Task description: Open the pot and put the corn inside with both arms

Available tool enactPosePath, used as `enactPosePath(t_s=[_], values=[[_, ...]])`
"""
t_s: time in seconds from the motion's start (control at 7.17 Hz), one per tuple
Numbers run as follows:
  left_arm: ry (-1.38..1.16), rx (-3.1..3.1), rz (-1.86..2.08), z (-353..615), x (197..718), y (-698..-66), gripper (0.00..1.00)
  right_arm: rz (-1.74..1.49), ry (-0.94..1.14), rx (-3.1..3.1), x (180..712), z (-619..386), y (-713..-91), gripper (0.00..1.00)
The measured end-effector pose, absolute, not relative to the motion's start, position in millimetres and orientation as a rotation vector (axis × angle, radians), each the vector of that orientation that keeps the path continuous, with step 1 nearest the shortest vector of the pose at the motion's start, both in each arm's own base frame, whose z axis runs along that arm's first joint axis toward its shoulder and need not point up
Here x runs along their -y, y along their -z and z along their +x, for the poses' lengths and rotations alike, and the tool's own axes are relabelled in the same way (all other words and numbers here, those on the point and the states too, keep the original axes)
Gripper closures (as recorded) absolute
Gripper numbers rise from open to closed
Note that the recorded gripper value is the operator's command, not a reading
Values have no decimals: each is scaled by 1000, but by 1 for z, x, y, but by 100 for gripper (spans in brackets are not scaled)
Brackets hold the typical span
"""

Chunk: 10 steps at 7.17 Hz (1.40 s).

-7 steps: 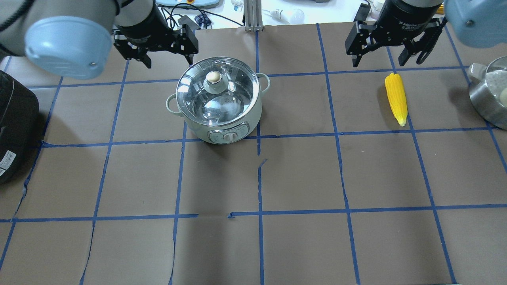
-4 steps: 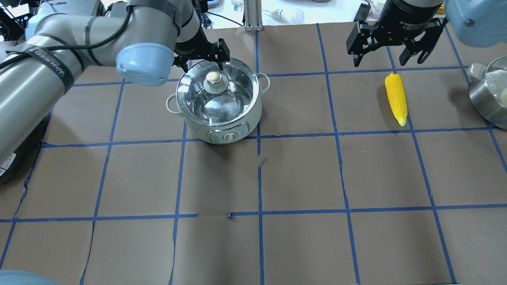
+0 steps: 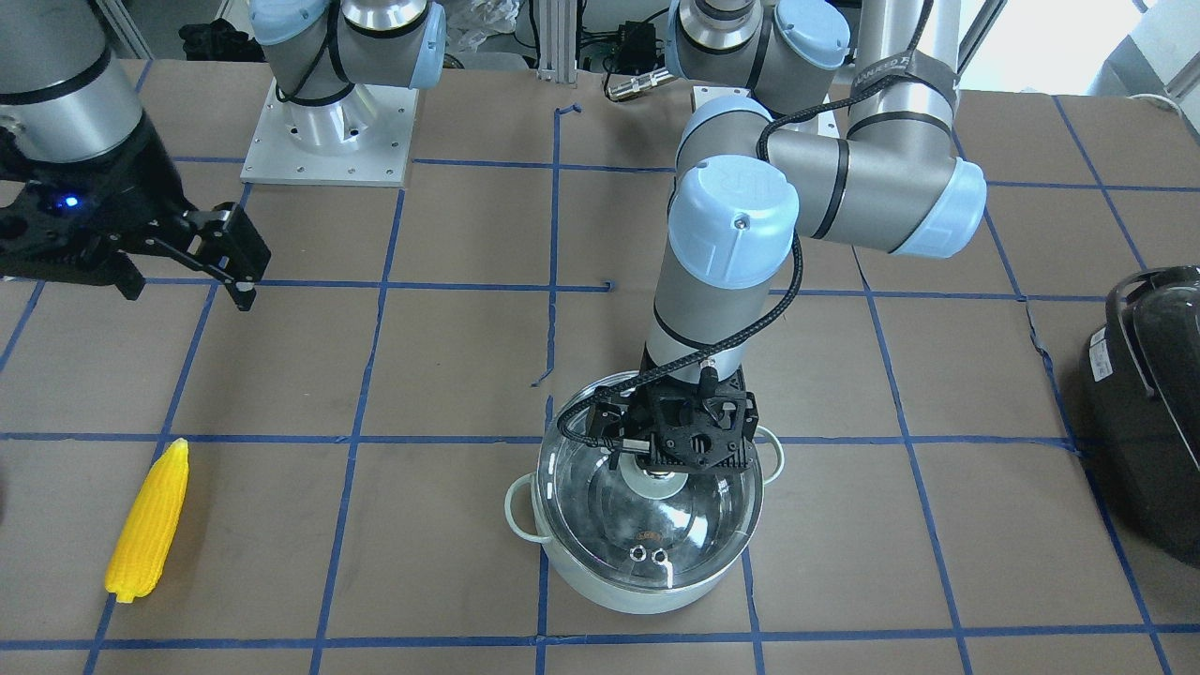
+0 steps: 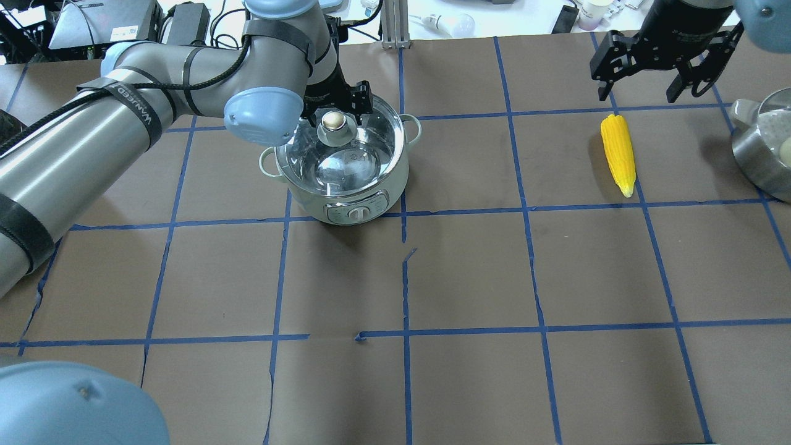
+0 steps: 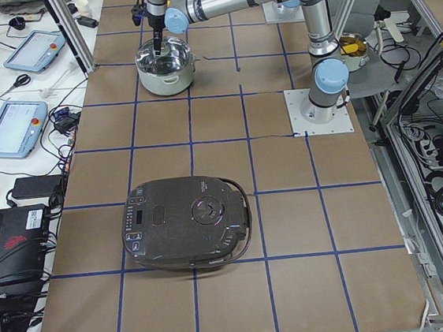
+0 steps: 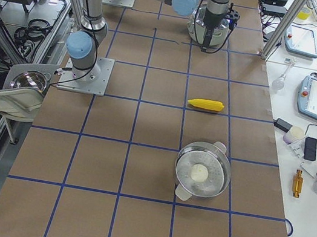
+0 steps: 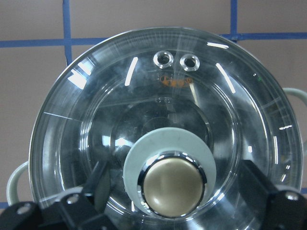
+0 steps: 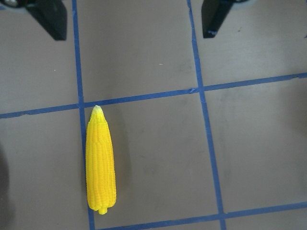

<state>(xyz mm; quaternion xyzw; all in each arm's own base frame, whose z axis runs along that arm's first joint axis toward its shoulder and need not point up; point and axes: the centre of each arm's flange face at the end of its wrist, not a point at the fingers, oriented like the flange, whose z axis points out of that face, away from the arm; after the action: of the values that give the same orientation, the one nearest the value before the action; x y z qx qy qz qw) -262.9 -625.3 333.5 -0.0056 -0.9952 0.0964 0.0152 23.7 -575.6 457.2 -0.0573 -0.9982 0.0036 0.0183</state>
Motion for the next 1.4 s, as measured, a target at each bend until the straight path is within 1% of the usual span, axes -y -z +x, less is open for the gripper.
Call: enactPosePath(t_s=[0.14, 0.28, 0.42, 0.56, 0.84, 1.12, 1.26, 1.4], values=[[-304, 3096, -12, -263, 626, -332, 35, -147, 51, 3107, 586, -4, -434, 0], [-311, 3094, -11, -263, 626, -334, 55, -119, 103, 3115, 599, -33, -407, 0], [-322, 3092, -11, -263, 624, -339, 66, -82, 130, 3128, 613, -63, -373, 0], [-326, 3090, -12, -263, 623, -342, 66, -48, 110, 3139, 624, -80, -337, 0], [-326, 3087, -16, -263, 622, -344, 67, -24, -58, 3122, 637, -89, -264, 0], [-350, 3084, -7, -252, 626, -367, 67, -27, -165, 3117, 647, -91, -216, 2], [-327, 3094, -3, -234, 632, -385, 67, -33, -198, 3134, 650, -89, -204, 12], [-298, 3112, -28, -203, 639, -400, 67, -38, -218, 3142, 653, -88, -196, 53]])
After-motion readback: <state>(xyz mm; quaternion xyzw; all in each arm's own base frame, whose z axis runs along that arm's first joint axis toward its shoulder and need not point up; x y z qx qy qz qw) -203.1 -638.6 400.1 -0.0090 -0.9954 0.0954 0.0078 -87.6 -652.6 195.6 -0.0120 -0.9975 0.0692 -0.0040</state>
